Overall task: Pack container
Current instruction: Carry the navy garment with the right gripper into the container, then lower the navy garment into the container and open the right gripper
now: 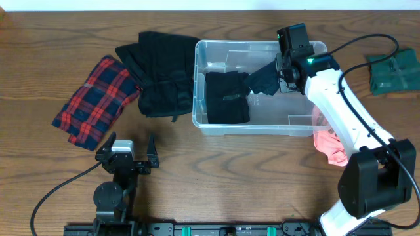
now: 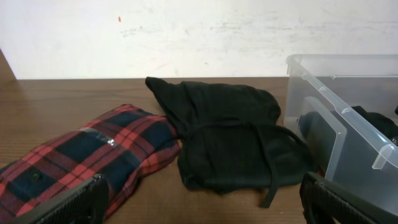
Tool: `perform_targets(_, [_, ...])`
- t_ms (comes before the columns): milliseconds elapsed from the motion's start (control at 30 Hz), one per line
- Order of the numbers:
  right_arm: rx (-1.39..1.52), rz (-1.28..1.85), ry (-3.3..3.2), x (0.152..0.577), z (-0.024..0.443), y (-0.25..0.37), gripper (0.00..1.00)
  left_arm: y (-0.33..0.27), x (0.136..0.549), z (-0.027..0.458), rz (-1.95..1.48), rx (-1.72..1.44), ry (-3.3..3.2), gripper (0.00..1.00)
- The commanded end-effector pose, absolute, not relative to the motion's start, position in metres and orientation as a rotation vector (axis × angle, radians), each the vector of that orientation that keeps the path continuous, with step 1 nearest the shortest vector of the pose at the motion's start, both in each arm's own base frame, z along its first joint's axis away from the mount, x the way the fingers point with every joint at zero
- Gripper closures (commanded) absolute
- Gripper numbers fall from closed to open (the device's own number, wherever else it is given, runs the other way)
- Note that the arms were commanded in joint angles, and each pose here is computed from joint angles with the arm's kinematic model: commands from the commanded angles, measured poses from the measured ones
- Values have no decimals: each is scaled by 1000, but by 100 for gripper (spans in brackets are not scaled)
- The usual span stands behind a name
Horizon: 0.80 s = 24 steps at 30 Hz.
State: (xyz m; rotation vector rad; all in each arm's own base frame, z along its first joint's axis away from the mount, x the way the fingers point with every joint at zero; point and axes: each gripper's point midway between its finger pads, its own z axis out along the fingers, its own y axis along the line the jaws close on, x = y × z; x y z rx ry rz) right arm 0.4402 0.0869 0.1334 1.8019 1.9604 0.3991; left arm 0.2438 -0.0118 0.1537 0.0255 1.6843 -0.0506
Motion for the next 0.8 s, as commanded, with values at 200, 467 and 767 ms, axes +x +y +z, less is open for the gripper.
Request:
perform_targets(200, [1884, 355, 1748, 454, 128, 70, 99, -13, 244, 136, -61, 24, 1729, 2])
perform_targets(467, [1887, 342, 1755, 463, 109, 73, 99, -13, 244, 136, -61, 24, 1729, 2])
perform_targets(767, [1897, 308, 1785, 471, 75, 78, 91, -13, 244, 136, -61, 24, 1729, 2])
